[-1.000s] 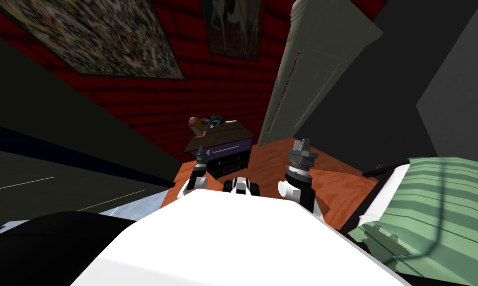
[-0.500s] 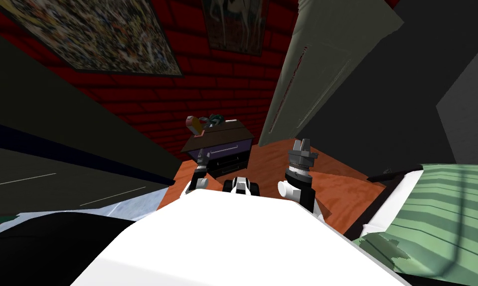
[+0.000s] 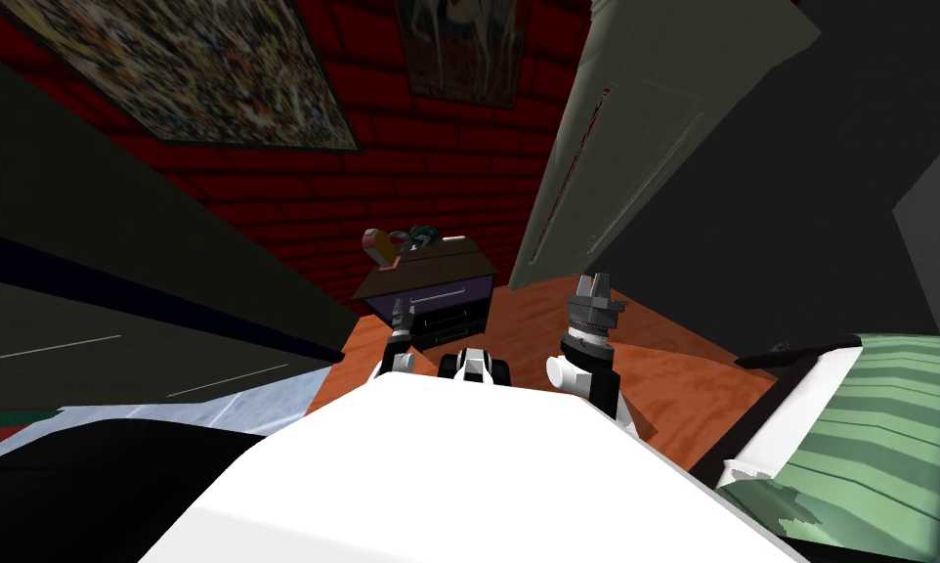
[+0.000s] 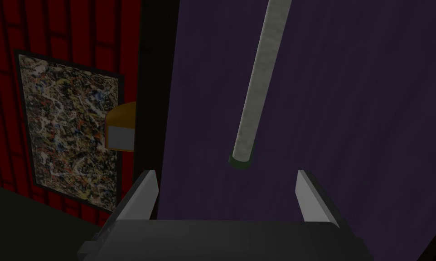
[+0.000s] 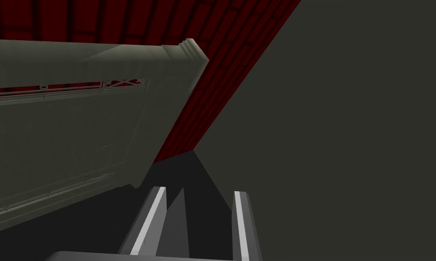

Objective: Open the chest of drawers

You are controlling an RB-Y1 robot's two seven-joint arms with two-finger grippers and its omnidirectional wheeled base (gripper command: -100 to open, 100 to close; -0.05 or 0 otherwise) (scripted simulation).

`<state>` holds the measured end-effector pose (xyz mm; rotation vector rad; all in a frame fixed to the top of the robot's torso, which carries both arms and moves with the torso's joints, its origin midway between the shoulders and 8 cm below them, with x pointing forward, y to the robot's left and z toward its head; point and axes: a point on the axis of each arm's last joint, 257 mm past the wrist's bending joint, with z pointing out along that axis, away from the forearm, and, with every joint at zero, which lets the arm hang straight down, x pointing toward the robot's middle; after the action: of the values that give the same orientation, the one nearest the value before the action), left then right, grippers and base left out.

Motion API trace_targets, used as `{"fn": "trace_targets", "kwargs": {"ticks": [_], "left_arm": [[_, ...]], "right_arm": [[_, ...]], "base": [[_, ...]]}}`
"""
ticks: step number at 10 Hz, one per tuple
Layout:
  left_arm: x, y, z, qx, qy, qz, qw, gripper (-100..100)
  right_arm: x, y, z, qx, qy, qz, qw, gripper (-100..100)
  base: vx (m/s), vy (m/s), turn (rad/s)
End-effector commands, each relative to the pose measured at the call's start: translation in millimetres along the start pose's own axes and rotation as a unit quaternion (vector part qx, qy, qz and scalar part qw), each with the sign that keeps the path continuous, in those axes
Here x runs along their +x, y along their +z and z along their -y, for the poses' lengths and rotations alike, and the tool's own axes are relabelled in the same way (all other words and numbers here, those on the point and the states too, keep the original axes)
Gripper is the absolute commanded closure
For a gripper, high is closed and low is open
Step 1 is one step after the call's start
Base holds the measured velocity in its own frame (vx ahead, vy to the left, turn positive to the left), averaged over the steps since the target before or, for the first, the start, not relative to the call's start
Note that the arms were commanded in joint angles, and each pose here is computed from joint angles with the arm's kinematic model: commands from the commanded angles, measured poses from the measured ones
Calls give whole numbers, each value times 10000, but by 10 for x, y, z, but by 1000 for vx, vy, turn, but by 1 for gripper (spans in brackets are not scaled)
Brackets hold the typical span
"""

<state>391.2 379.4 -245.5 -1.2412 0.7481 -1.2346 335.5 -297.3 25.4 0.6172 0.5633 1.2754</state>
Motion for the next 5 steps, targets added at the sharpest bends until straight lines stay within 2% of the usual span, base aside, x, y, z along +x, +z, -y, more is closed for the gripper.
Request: {"fn": "trace_targets", "kwargs": {"ticks": [1, 3, 4, 5], "left_arm": [[42, -87, -171, -86, -301, 257, 9992, -100], [94, -132, -250, -123, -477, 390, 9980, -100], [71, -122, -217, -111, -426, 352, 9984, -100], [-43, -176, -155, -118, -439, 315, 9985, -100]], "right_arm": [[0, 0, 0, 0, 0, 0, 10000, 0], [0, 0, 0, 0, 0, 0, 10000, 0], [0, 0, 0, 0, 0, 0, 10000, 0], [0, 0, 0, 0, 0, 0, 10000, 0]], "base": [[14, -35, 26], [7, -19, 16], [2, -6, 1], [58, -42, 57]]}}
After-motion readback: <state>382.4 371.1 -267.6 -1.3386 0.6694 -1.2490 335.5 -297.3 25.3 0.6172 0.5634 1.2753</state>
